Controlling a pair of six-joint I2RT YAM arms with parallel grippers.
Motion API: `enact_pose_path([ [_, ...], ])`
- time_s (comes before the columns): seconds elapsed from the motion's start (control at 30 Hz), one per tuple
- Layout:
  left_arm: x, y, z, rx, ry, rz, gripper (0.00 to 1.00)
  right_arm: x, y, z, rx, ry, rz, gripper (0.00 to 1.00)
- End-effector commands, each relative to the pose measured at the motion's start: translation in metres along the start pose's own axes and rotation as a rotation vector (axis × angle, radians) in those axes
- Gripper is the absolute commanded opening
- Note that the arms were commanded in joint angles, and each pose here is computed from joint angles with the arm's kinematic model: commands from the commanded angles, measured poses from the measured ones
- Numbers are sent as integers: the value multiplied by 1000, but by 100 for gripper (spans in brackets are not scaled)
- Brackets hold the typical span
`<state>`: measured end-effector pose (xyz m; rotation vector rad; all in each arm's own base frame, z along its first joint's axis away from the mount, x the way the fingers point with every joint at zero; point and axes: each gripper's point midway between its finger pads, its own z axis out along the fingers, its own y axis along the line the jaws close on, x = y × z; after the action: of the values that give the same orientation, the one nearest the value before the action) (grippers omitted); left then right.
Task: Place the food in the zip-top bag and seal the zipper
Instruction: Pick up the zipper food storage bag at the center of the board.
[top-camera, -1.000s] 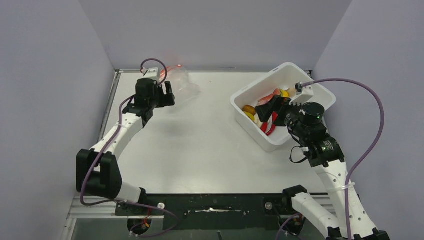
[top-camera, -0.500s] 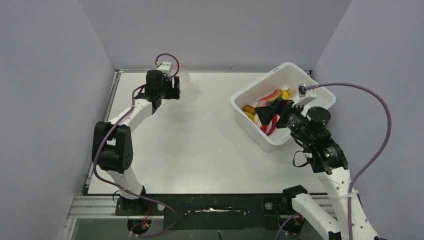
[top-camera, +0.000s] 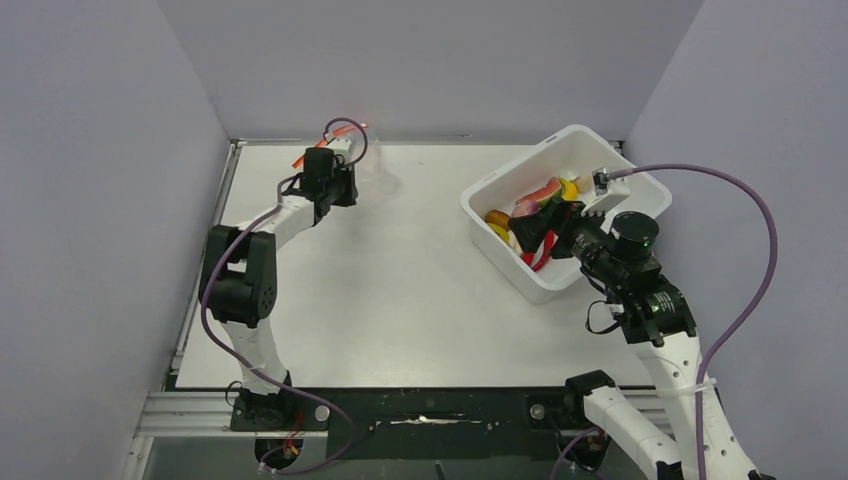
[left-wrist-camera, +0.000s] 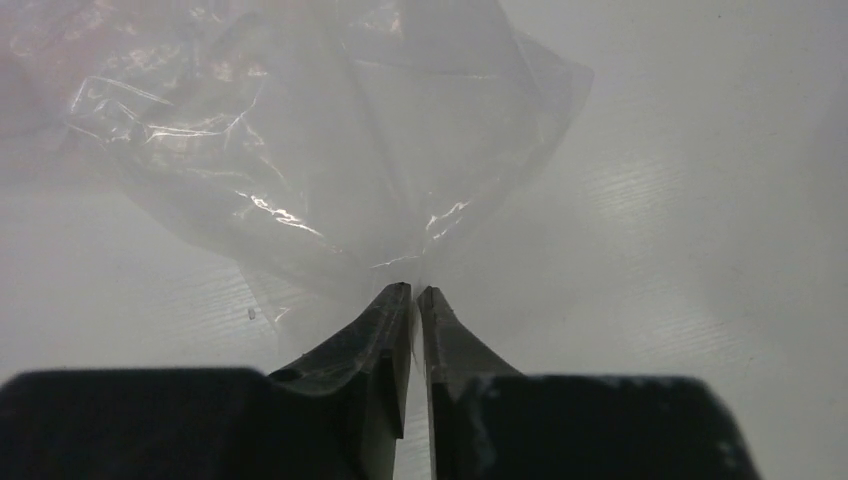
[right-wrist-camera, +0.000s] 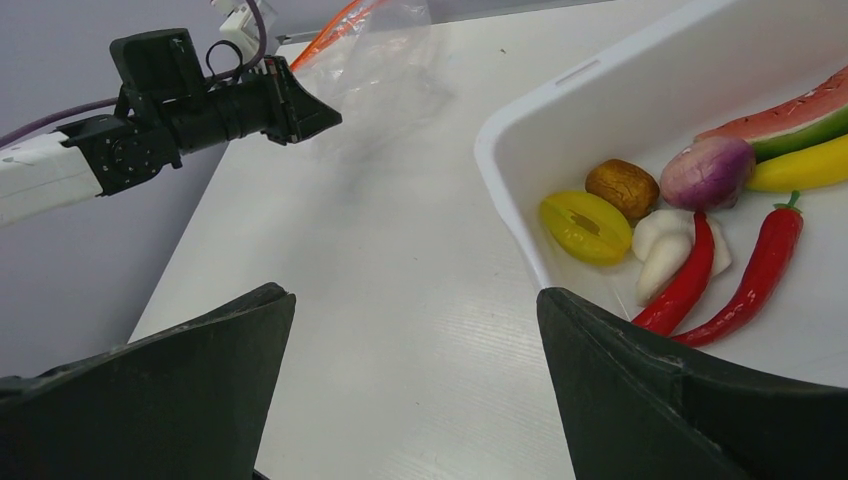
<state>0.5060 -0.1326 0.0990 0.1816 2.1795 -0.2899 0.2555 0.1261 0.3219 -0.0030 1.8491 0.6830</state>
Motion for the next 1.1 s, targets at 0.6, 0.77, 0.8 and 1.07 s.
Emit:
enact_pose_path([
  [0.6,-29,-83,-143,299,-65,-290,0,3,13,6,-43,58,49,100],
  [0.77,-25,-110,-179,445,-102,-411,0,14,21,20,-87,115,114,96],
  [0.8,-24,-114,-186,471,-107,-432,0,16,25,23,-99,127,120,95],
  [1.07,-42,-132,-228,600,-186,-600,0,26,62,52,-109,137,79,91],
])
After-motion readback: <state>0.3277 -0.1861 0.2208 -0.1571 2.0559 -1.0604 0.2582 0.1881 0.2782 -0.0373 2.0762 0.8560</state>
